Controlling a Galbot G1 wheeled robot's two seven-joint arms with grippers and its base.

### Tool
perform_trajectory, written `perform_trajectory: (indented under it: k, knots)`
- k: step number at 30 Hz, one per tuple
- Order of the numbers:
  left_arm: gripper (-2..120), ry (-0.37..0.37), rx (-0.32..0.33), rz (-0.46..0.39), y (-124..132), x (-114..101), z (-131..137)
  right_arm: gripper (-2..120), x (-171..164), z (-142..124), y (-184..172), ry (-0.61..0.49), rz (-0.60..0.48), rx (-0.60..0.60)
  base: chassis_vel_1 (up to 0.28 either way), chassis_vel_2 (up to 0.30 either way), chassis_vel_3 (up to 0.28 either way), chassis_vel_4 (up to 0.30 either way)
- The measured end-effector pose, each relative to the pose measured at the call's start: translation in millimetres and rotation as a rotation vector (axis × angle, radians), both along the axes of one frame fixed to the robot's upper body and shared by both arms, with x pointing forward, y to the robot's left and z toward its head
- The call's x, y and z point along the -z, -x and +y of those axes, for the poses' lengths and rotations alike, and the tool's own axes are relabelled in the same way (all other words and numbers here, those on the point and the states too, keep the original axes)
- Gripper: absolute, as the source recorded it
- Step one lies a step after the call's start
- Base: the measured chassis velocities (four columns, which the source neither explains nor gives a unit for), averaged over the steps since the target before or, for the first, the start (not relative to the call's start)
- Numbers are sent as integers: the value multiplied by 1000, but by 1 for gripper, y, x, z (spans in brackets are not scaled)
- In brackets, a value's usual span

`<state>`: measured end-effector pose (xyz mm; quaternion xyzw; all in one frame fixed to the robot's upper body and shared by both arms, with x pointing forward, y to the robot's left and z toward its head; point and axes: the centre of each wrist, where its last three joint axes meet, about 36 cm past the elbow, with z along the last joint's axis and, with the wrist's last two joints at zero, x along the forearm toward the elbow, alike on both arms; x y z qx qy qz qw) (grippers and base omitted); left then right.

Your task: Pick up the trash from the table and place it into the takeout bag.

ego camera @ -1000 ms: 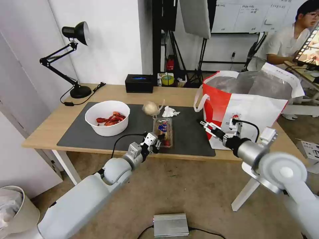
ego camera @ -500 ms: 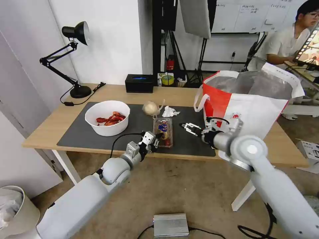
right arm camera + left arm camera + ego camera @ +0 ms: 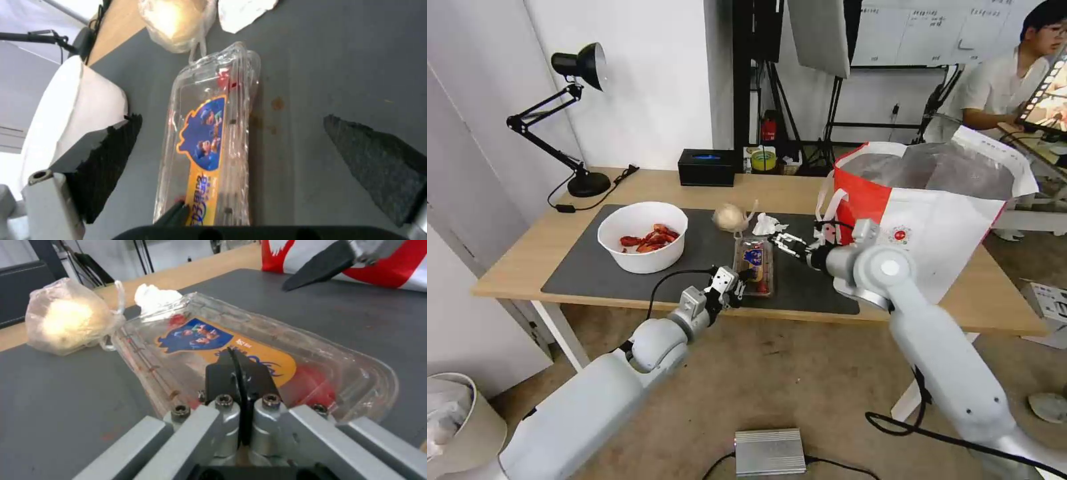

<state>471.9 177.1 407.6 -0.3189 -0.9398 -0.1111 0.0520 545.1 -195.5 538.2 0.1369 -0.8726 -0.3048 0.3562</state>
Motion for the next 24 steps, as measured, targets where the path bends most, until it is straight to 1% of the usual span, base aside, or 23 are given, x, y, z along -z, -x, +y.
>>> perform_trajectory:
  k: [8, 19, 24]
  knots:
    - [0, -4, 1, 2, 0, 2, 1, 100, 8, 11, -15, 7, 26, -13, 0, 0, 0, 0]
    - [0, 1, -2, 6, 4, 6, 2, 100, 20, 38, -28, 20, 35, -37, 0, 0, 0, 0]
    - [0, 3, -3, 2, 3, 6, 1, 100, 23, 41, -31, 14, 41, -48, 0, 0, 0, 0]
